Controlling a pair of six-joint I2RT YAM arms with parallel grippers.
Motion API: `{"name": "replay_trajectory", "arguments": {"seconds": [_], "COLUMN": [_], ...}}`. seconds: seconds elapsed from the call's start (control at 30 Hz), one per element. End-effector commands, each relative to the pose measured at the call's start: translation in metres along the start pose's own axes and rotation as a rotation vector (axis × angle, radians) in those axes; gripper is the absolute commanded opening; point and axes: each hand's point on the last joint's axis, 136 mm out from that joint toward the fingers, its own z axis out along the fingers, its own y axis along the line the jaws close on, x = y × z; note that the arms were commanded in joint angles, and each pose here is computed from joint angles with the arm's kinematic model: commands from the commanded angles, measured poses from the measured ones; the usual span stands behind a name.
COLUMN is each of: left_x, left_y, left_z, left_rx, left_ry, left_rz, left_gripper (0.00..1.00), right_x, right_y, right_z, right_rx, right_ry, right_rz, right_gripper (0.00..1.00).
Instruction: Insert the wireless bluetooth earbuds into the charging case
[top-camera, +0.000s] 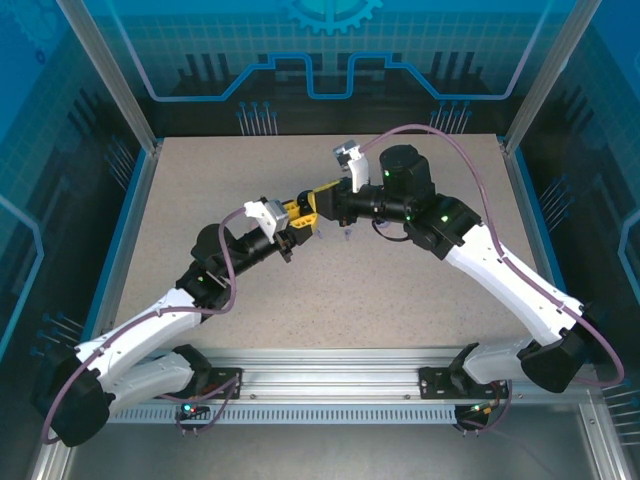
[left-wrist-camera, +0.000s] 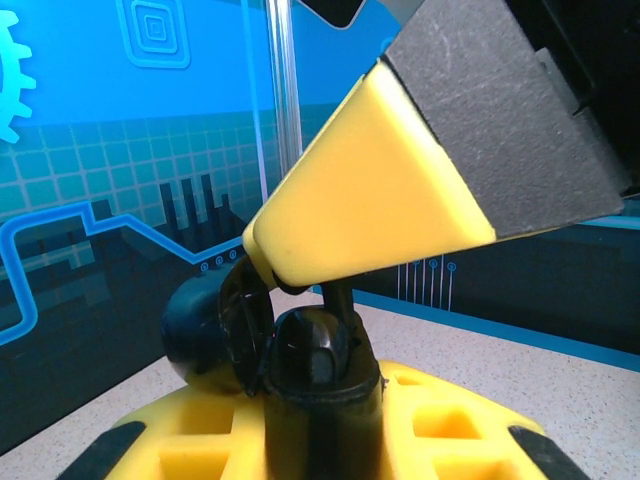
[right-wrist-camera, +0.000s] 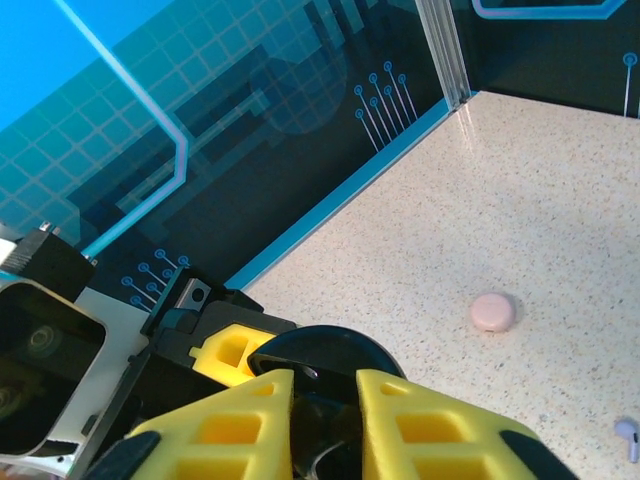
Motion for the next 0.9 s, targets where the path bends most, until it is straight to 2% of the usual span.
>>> {"name": "replay_trajectory", "arguments": {"seconds": [0.0, 0.03, 0.33, 0.4, 0.57, 0.7, 0.77, 0.87], "left_x": [-0.035, -0.034, -0.031, -0.030, -0.025, -0.021, -0.018, -0.014], "left_y": [-0.004, -0.005, -0.005, -0.005, -0.006, -0.009, -0.011, -0.013], "left_z": [0.002, 0.002, 0.002, 0.002, 0.002, 0.001, 0.001, 0.001], "left_rx": [0.021, 0.023, 0.022, 0.023, 0.031, 0.045, 0.055, 0.065], "left_ry": [-0.093, -0.090, -0.084, -0.081, -0.069, -0.052, -0.041, -0.027], "left_rz": [0.023, 0.022, 0.018, 0.016, 0.007, -0.004, -0.008, -0.020], "left_gripper": [0.00, 0.00, 0.00, 0.00, 0.00, 0.00, 0.00, 0.00], "right_x": [0.015, 0.013, -0.026, -0.036, -0.051, -0.052, -0.050, -0.047], "right_y": [-0.006, -0.007, 0.000, 0.000, -0.015, -0.041, -0.051, -0.058], "right_z": [0.004, 0.003, -0.028, -0.039, -0.055, -0.050, -0.042, -0.026], "right_rx": [0.036, 0.046, 0.080, 0.091, 0.124, 0.196, 0.222, 0.226], "right_ry": [0.042, 0.032, -0.088, -0.121, -0.153, -0.086, -0.032, 0.043], "right_rz": [0.019, 0.024, 0.033, 0.036, 0.091, 0.150, 0.169, 0.185], "right_gripper": [0.30, 0.36, 0.63, 0.67, 0.69, 0.63, 0.51, 0.24]}}
